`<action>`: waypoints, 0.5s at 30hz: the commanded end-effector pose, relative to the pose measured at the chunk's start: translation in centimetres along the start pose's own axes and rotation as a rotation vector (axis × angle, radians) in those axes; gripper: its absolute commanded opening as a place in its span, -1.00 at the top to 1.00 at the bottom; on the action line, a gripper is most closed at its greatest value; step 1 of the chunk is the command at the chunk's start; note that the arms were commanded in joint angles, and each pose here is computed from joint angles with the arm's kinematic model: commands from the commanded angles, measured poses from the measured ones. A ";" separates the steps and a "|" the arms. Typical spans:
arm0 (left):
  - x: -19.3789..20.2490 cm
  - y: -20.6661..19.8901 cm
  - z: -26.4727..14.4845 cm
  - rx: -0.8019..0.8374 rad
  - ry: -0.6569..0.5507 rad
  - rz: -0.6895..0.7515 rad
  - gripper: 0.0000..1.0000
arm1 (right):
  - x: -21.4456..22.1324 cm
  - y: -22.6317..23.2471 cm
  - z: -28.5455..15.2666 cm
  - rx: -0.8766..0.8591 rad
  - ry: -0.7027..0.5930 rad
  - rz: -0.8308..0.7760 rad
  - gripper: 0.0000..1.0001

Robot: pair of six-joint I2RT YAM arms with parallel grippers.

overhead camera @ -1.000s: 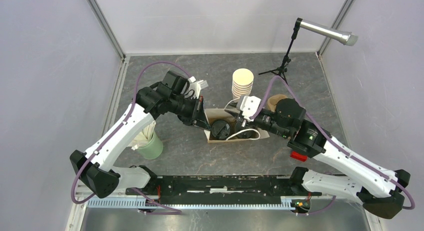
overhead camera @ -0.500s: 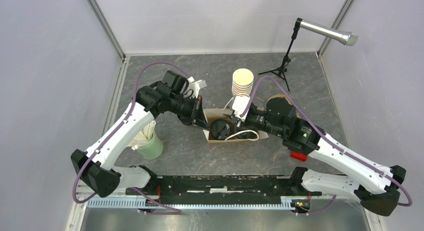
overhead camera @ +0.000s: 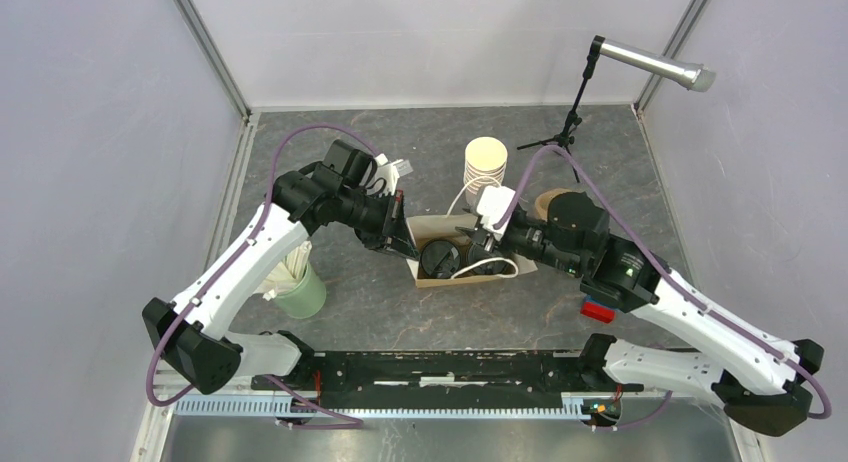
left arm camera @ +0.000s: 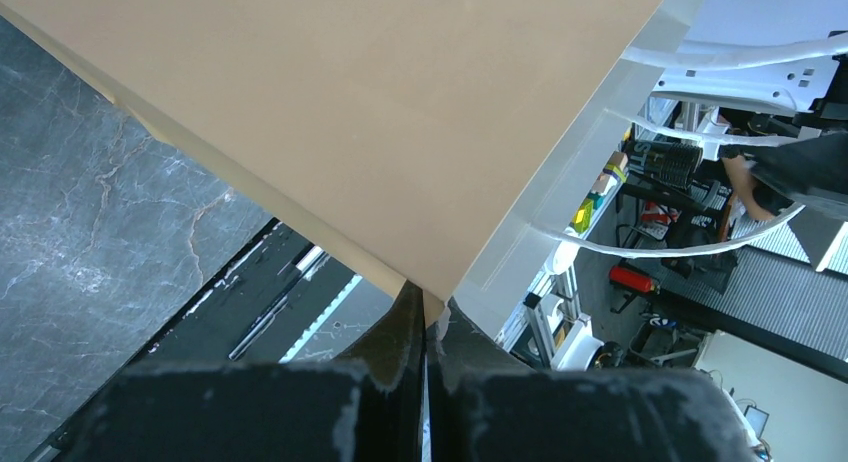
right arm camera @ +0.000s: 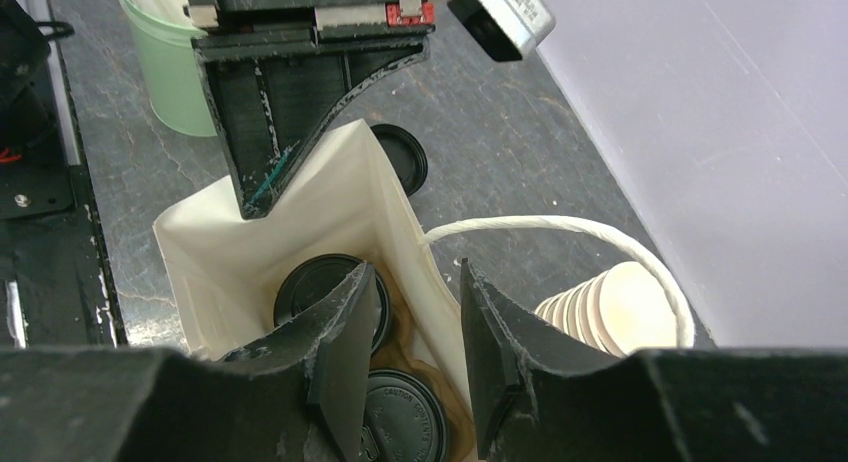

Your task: Pack the takeout coffee

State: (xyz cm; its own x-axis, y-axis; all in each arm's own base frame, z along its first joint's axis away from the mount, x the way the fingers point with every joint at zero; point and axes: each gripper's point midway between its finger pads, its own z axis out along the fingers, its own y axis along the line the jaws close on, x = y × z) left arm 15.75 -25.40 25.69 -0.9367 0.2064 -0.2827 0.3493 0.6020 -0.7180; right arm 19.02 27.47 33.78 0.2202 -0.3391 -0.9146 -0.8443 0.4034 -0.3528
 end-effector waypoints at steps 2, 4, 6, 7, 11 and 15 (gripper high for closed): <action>-0.4 -1.1 -0.5 0.034 -0.015 -0.024 0.95 | -4.6 -1.0 -2.1 0.021 -0.148 0.016 0.14; -0.5 -1.1 -0.5 0.037 -0.016 -0.023 0.95 | -5.6 -0.9 -2.5 0.010 -0.187 0.004 0.14; -0.5 -1.2 -0.5 0.042 -0.020 -0.016 0.95 | -6.0 -0.8 -2.8 0.005 -0.207 -0.004 0.13; -0.5 -1.1 -0.4 0.042 -0.020 -0.015 0.95 | -5.9 -0.7 -2.9 -0.002 -0.210 -0.013 0.13; -0.3 -0.8 0.0 0.047 -0.010 -0.023 0.95 | -6.2 -0.4 -3.2 -0.013 -0.233 -0.025 0.10; -0.8 -1.2 0.0 0.055 -0.015 -0.016 0.95 | -6.5 -0.2 -3.0 -0.031 -0.236 -0.034 0.06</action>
State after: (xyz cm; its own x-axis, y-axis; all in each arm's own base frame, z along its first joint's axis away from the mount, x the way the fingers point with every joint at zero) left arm 15.70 -25.61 25.66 -0.9415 0.2011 -0.2705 0.3368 0.5956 -0.7292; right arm 16.70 26.85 37.93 0.3045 -0.2016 -0.9309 -0.8546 0.3737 -0.3605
